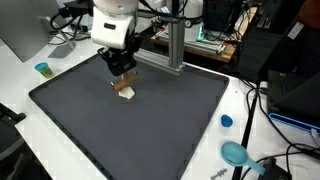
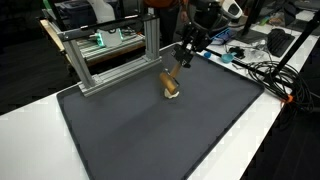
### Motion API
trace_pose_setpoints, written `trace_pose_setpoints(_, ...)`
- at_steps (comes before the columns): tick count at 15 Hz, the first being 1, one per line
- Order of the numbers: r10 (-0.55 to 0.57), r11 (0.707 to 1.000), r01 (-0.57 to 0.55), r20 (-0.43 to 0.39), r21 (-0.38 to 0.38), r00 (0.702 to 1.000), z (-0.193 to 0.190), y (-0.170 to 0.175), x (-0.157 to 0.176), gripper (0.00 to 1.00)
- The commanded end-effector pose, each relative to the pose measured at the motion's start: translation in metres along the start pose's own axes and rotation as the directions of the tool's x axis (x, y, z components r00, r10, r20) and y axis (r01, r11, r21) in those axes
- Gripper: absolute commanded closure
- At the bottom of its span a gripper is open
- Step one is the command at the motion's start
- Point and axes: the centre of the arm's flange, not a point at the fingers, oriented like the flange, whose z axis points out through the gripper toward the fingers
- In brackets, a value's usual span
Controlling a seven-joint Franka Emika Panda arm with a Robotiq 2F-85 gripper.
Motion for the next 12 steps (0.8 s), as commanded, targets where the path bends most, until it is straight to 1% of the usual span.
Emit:
trace_pose_setpoints(1,0.038,0.997,-0.037,0.015,-0.061,0.999,0.017,-0.023,0.018,0.79)
trace_pose_setpoints(4,0.049,0.993,-0.044,0.037,-0.109,0.998,0.026,-0.031,0.035,0.79)
trace_pose_setpoints(6,0.025,0.992,-0.018,0.058,-0.123,0.998,0.032,-0.035,0.048,0.79)
trace_pose_setpoints(8,-0.021,0.991,0.03,0.064,-0.13,0.998,0.034,-0.04,0.06,0.79)
trace_pose_setpoints(10,-0.039,0.988,0.051,0.079,-0.145,0.996,0.031,-0.04,0.065,0.79)
trace_pose_setpoints(12,-0.052,0.989,0.063,0.085,-0.131,0.995,0.028,-0.03,0.061,0.79)
